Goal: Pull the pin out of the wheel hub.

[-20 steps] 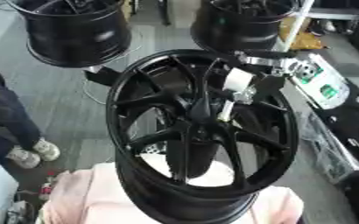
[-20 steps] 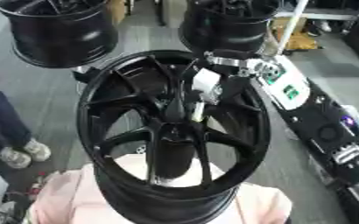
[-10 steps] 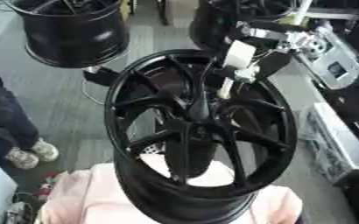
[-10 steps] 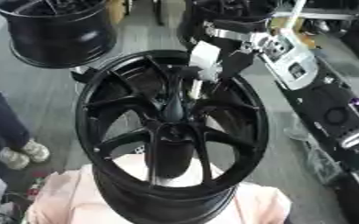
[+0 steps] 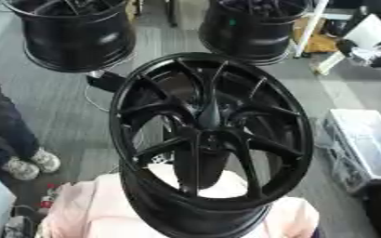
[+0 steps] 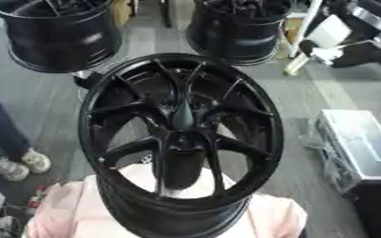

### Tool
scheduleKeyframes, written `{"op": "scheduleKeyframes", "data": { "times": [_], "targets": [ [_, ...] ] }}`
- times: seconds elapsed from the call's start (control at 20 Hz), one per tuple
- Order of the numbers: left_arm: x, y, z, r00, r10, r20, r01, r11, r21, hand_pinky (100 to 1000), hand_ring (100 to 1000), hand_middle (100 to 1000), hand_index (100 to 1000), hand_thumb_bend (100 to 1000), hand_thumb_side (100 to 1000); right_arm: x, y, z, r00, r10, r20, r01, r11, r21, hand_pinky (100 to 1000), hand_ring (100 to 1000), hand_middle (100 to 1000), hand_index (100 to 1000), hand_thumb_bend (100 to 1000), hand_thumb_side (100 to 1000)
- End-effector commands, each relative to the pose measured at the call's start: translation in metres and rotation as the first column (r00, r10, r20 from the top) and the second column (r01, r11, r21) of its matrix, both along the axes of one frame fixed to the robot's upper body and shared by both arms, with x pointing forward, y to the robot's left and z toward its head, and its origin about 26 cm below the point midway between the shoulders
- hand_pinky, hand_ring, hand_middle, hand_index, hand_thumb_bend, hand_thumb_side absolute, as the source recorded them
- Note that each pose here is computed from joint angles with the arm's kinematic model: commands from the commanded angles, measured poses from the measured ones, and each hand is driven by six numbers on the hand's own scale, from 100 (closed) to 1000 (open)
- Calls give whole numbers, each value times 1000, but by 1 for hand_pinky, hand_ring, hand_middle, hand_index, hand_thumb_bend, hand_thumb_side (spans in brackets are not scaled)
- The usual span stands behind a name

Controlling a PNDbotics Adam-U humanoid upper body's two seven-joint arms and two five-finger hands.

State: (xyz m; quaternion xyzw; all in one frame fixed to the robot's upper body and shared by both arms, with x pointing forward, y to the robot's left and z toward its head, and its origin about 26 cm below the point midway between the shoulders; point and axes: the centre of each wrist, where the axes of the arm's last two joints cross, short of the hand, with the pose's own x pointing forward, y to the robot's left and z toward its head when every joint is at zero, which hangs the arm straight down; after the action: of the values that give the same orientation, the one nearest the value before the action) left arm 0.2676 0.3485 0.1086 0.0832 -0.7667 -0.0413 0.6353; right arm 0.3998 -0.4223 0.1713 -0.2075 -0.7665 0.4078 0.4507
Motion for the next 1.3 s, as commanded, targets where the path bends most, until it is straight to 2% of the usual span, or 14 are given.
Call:
{"op": "scheduleKeyframes", "data": {
  "times": [0.05,0.1,0.15,0.2,0.25,0.3,0.45,0.55,0.65,0.8,1.05,1.1,1.15,1.3],
  "targets": [
    [0,4,11,999,11,30,-12,999,30,708,621,624,720,190,786,-26,-47,-27,960,-281,-11,281,957,71,673,534,321,470,251,336],
    [0,5,11,999,13,32,-14,999,29,708,621,624,720,189,786,-38,-56,-56,932,-355,-72,361,928,92,692,591,454,588,299,370],
    [0,5,11,999,14,33,-15,999,29,708,621,625,720,189,786,-48,-61,-80,906,-406,-122,418,903,104,721,685,631,728,327,410],
    [0,5,11,999,14,34,-15,1000,28,708,621,625,720,189,787,-61,-62,-109,877,-437,-202,462,881,104,740,733,723,799,343,427],
    [0,5,11,999,14,35,-15,1000,27,708,621,625,720,189,787,-70,-63,-126,857,-449,-254,485,869,101,740,733,723,799,343,427],
    [0,4,11,999,14,35,-15,1000,26,708,621,625,720,188,787,-80,-63,-143,833,-460,-307,508,856,93,804,830,881,922,367,464],
    [0,4,11,999,15,36,-16,1000,25,709,621,625,720,188,787,-103,-53,-187,761,-504,-409,585,806,95,810,842,905,928,379,496],
    [0,4,11,999,18,36,-18,1000,20,709,622,625,720,188,787,-112,-36,-209,736,-525,-427,635,754,166,811,845,921,929,381,505],
    [0,4,10,999,18,35,-19,1000,17,709,622,625,720,188,788,-116,-20,-221,720,-546,-428,672,702,235,797,826,901,911,368,517],
    [0,4,10,999,18,35,-19,1000,14,709,622,625,720,188,787,-116,5,-230,726,-541,-425,678,667,309,779,803,876,893,358,510],
    [0,3,9,999,17,37,-18,1000,10,708,622,625,719,187,787,-112,39,-227,763,-510,-396,645,635,425,734,755,817,858,341,479],
    [0,3,9,999,16,36,-16,1000,9,709,622,625,719,188,779,-110,45,-224,773,-500,-390,634,628,452,721,739,799,851,419,448],
    [0,3,9,999,14,36,-15,1000,9,709,622,625,719,186,788,-108,52,-222,784,-486,-386,621,618,482,721,739,799,851,329,457],
    [0,2,8,999,9,32,-9,1000,6,709,623,626,719,185,789,-105,63,-215,811,-444,-381,585,607,537,714,730,789,847,314,445]
  ]
}}
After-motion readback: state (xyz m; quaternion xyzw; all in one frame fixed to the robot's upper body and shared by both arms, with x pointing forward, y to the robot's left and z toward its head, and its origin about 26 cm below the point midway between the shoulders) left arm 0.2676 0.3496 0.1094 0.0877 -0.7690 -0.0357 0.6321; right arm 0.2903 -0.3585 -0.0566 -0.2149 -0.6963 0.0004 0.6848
